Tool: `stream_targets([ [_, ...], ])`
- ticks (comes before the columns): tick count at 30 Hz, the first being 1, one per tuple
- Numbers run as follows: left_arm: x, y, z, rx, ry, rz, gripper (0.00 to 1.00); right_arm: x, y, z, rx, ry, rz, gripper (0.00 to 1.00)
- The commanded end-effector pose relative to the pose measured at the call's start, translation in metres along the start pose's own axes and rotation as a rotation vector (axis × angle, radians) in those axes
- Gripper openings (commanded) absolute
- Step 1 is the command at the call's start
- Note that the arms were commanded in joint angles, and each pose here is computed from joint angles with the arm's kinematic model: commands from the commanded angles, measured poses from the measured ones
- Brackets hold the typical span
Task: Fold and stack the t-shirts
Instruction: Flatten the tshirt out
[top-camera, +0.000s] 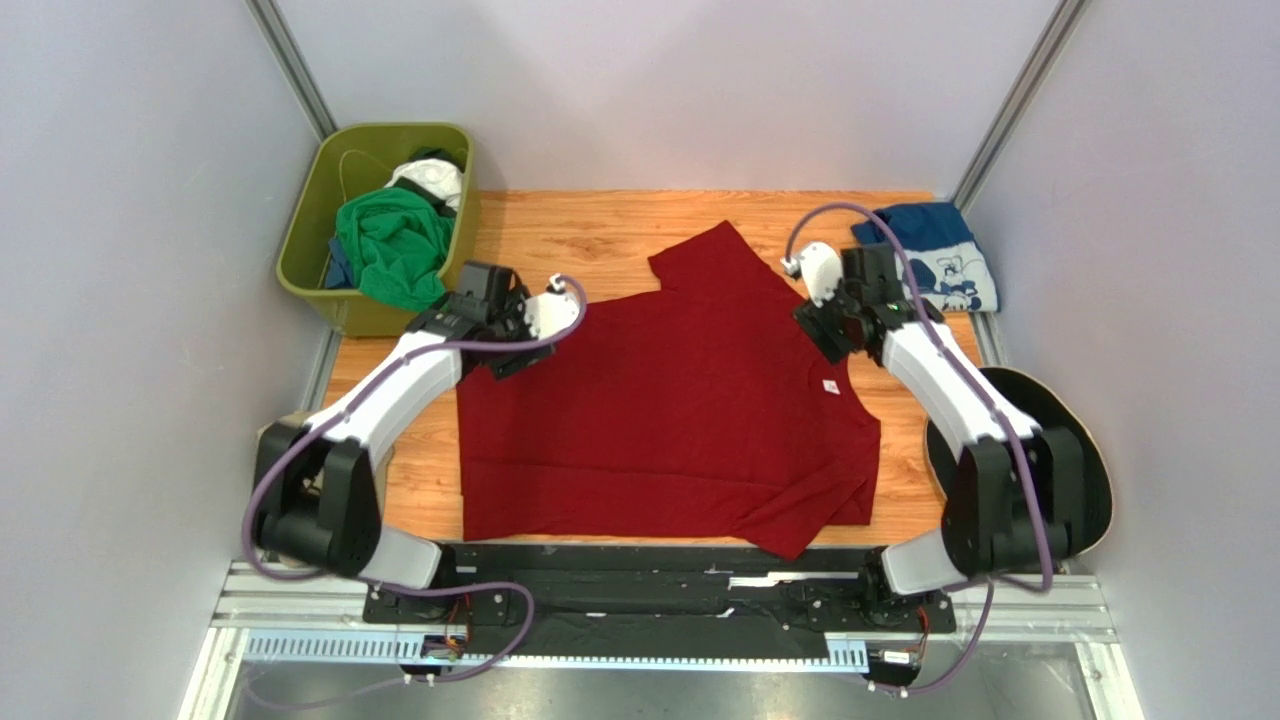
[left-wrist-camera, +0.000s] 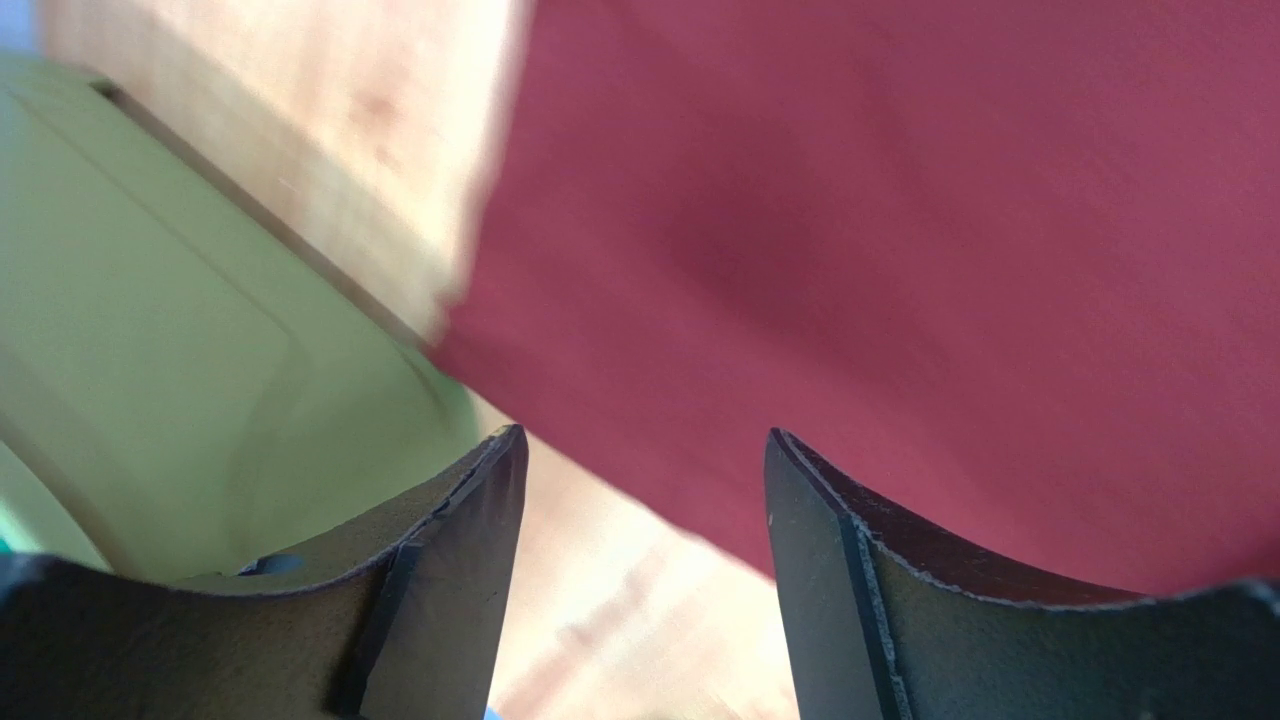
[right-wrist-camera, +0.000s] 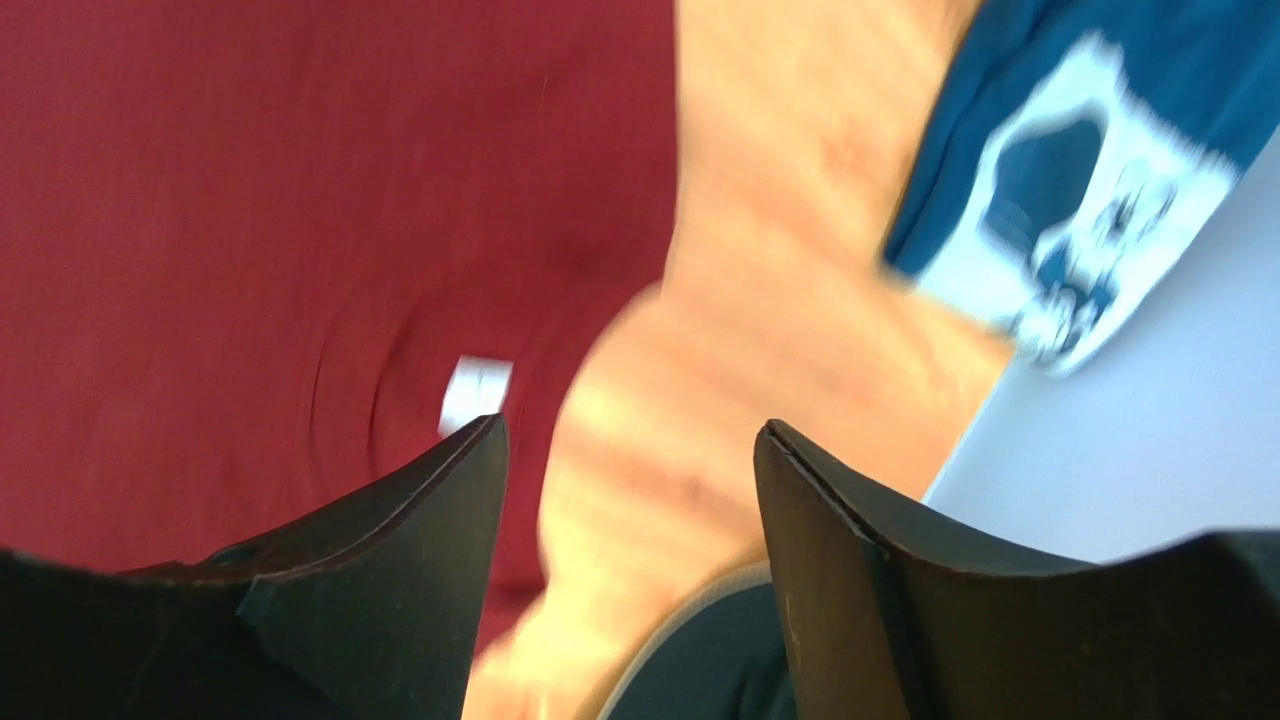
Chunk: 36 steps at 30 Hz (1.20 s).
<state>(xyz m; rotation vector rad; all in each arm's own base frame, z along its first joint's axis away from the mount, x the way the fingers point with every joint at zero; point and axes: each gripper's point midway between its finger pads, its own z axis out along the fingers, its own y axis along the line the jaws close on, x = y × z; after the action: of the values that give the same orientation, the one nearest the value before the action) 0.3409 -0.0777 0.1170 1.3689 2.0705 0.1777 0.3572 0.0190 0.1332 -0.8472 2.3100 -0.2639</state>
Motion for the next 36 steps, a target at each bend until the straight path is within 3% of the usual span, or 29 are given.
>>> stream_targets([
  [1,-0.039,0.059,0.024,-0.145,-0.060,-0.047,0.67,-0.071,-0.032,0.031,0.119,-0.129,0.046,0.65],
  [5,-0.040,0.074,0.046,-0.158,-0.009,-0.040,0.66,-0.099,-0.034,0.070,0.113,-0.131,0.029,0.65],
  [9,-0.028,0.071,0.072,-0.113,0.067,-0.012,0.64,-0.101,-0.021,0.119,0.077,-0.077,0.007,0.64],
  [16,-0.014,0.075,0.089,-0.097,0.150,0.057,0.63,-0.127,-0.015,0.162,0.064,-0.080,-0.019,0.64],
  [25,0.005,0.063,0.092,-0.053,0.219,0.095,0.62,-0.154,-0.020,0.188,0.055,-0.101,-0.035,0.64],
  [36,0.032,0.042,0.106,-0.001,0.297,0.127,0.61,-0.140,-0.008,0.215,0.031,-0.062,-0.054,0.63],
])
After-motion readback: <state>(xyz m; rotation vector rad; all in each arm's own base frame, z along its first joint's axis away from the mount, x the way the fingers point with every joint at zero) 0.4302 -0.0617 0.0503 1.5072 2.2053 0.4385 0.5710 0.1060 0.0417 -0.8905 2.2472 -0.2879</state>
